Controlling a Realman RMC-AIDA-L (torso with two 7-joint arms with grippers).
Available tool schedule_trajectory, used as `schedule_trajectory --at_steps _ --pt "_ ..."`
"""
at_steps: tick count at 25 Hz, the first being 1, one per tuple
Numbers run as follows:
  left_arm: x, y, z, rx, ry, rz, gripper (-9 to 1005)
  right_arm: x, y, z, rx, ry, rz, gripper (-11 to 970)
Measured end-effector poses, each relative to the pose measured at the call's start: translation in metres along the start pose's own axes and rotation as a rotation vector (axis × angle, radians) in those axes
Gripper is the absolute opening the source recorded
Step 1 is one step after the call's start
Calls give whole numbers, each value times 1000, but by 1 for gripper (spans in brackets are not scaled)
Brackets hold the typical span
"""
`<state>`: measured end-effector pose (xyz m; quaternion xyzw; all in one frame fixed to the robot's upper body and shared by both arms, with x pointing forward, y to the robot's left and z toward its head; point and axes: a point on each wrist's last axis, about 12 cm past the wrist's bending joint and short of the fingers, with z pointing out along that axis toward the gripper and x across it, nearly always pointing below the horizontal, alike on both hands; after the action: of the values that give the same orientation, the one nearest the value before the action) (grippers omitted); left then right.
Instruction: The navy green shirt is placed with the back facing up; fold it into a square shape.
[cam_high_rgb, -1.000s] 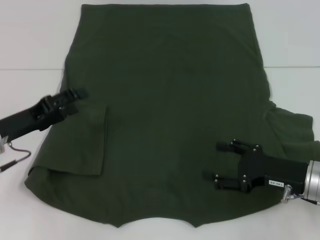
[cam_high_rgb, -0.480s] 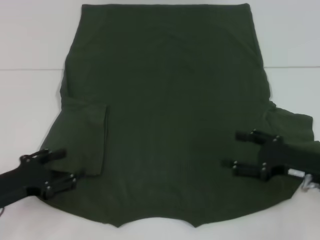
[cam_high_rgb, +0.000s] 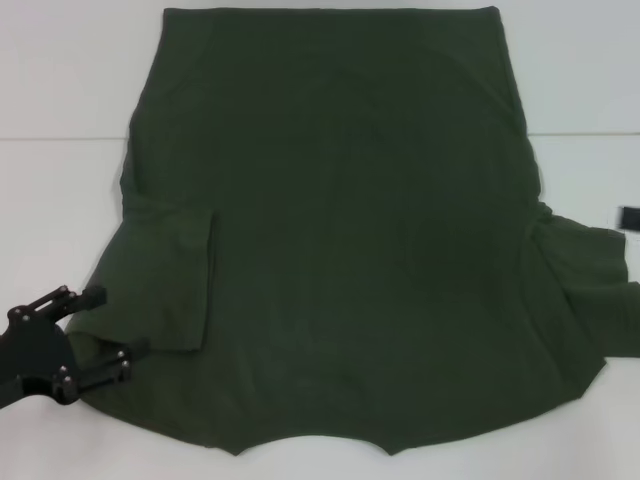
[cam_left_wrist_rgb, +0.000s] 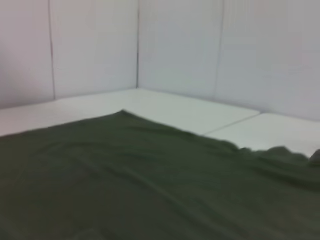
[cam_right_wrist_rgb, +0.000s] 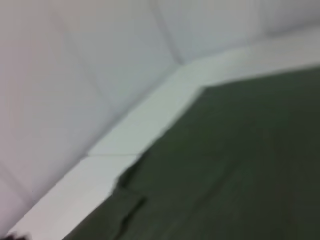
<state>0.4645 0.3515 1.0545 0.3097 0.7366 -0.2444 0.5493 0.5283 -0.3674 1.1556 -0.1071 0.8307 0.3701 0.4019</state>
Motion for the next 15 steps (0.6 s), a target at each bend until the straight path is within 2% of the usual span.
schedule_trajectory --at_steps 3,6,13,15 --pt "-1 -1 0 16 -10 33 858 -21 -6 -17 110 57 189 922" --pt "-1 -3 2 23 -14 52 858 -35 -11 -19 195 130 290 921" --pt "-2 -3 3 39 -10 64 858 -44 -20 1 405 300 309 920" --pt "-1 -4 2 40 -6 65 857 -44 -23 8 429 318 307 920"
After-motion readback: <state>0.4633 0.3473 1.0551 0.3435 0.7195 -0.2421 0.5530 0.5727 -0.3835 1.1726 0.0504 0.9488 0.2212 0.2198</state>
